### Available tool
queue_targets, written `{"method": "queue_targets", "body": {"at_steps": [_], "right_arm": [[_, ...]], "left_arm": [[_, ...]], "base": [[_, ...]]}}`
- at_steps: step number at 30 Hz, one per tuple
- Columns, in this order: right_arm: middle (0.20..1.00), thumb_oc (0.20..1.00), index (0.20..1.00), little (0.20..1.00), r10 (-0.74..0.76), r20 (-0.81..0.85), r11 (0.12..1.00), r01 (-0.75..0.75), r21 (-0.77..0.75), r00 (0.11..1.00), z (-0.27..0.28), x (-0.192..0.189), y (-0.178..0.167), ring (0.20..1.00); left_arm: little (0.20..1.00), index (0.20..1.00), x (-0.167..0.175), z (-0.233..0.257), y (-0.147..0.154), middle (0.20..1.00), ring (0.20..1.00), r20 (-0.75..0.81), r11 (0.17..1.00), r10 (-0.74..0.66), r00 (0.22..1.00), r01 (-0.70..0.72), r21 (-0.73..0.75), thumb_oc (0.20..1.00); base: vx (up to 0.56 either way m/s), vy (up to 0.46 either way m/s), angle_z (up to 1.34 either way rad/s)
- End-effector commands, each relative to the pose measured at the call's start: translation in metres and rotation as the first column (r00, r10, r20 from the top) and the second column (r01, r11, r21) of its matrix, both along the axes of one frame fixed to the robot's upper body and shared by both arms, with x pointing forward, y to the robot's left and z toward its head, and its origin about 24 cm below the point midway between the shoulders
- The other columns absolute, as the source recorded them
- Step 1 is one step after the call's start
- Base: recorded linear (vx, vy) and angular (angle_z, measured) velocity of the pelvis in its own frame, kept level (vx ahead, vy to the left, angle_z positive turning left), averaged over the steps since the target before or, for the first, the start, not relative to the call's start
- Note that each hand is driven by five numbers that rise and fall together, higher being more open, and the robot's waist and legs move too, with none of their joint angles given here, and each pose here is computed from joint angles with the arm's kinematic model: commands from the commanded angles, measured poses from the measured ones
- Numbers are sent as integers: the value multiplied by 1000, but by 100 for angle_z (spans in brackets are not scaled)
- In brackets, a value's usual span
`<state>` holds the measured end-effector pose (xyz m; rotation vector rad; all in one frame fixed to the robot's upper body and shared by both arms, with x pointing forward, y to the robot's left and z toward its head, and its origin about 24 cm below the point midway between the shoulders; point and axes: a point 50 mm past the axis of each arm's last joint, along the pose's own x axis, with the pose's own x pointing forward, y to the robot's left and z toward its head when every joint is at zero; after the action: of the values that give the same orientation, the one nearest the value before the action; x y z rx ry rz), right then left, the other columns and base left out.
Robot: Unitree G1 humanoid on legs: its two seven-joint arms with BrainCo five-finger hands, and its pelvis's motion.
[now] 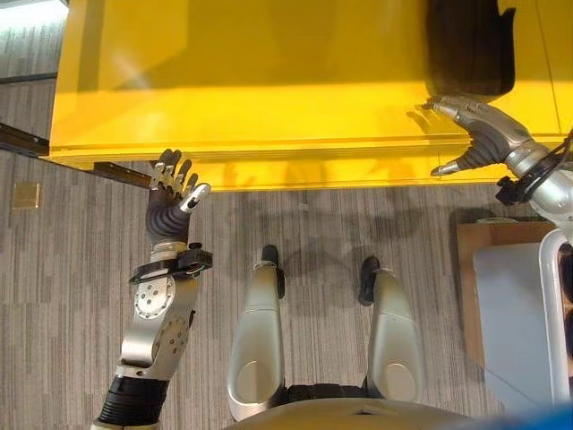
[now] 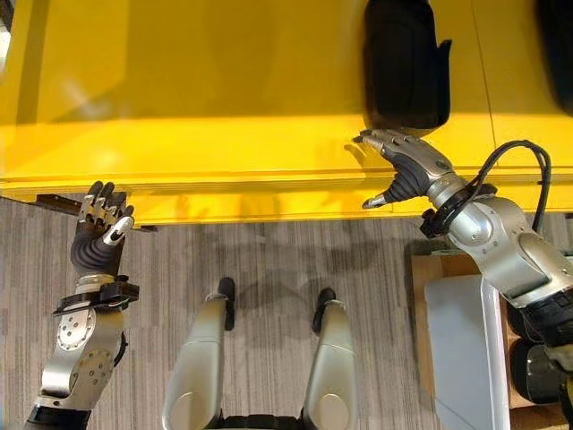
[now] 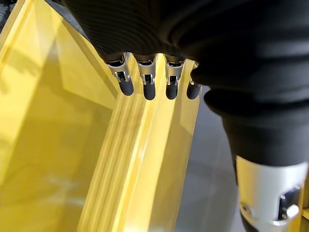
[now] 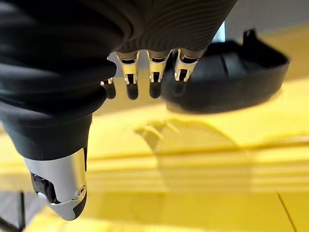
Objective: Move parts from the plastic box to the shelf.
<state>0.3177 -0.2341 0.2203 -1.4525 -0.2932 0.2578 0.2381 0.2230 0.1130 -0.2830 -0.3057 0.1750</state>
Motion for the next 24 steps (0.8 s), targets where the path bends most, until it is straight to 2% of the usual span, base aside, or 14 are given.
{"method": "queue_targets", "body": {"at_steps": [1,9,24], "right_arm": [[1000,1000,1000,1000,-12,74,1000,12,2,997,22,4,0,1000],[1000,1000,1000,1000,-123,-32,990,120,-72,992,7,21,-16,1000],[1000,1000,1000,1000,-351,-10,923,344,-174,936,0,34,-59,1000]], "left_arm": [[1000,1000,-5,10,3,1000,1000,67,998,-14,998,10,60,1000],[1000,1000,1,14,-2,1000,1000,85,998,-37,996,32,63,1000],[1000,1000,4,19,-4,1000,1000,115,997,-55,992,49,57,1000]], "base": [[19,1,4],[2,0,1],[1,0,1]]}}
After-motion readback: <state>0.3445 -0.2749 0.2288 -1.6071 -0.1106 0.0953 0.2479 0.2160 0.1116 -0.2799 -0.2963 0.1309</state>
